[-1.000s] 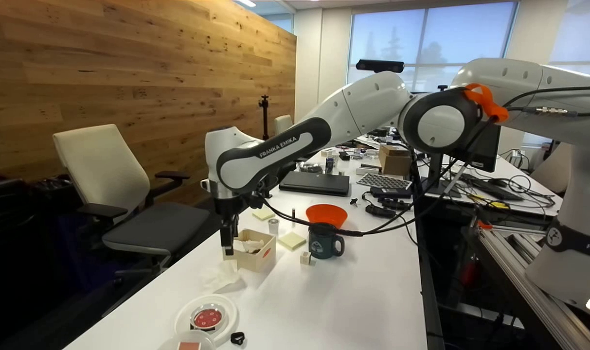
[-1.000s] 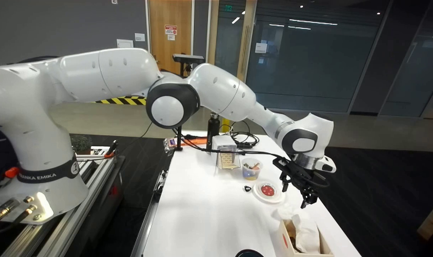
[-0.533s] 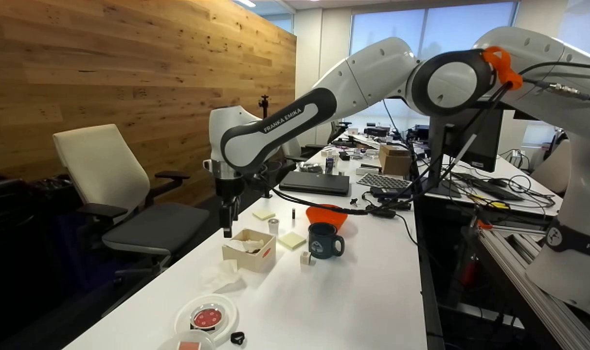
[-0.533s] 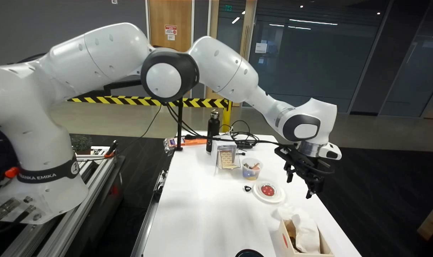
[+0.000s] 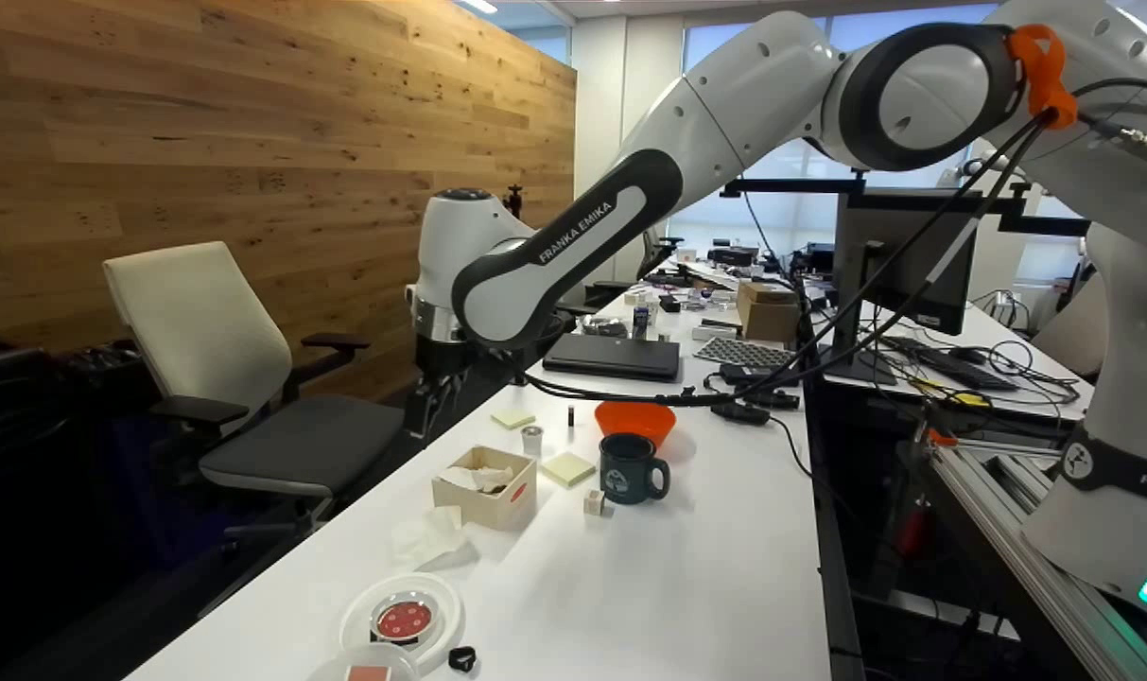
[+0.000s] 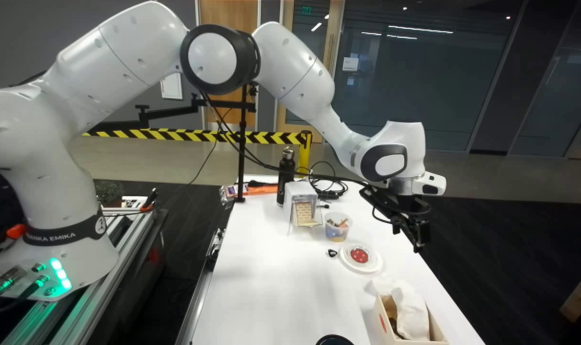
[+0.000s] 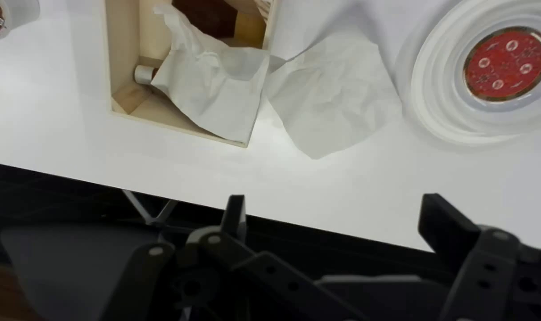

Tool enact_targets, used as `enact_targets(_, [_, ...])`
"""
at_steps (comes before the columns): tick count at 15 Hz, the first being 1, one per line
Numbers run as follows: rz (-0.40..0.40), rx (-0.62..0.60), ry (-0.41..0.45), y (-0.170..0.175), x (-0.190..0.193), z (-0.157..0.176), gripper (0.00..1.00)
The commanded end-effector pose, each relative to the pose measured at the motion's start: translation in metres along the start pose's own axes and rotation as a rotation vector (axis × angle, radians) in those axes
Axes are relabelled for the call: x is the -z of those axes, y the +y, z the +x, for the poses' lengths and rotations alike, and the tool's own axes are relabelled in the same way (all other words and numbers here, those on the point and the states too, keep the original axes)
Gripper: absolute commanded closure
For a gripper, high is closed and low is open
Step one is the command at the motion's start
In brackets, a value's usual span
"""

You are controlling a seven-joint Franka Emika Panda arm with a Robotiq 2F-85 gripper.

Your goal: Use the white napkin to wipe the item on the white plate.

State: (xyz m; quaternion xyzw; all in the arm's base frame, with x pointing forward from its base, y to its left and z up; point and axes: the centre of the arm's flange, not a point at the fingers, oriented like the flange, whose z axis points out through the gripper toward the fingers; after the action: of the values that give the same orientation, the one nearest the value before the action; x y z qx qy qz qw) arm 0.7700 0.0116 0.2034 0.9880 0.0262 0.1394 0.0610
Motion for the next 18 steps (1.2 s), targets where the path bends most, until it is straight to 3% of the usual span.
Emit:
enact_targets(1, [-0.095,-0.121,0.033,-0.008,0.045,-0.066,0.0])
enact_targets(4, [-0.052,-0.01,-0.139,-0.011,0.045,-0.092,0.0])
enact_targets(6, [-0.002,0.083,-0.183,-0.018,0.047,-0.117,0.0])
enact_targets(11, [0.069,0.276,-0.222,-0.029,0.053,-0.179,0.0])
enact_targets(18, [0.016,0.285,-0.201,-0.031,0.09,-0.259,0.0])
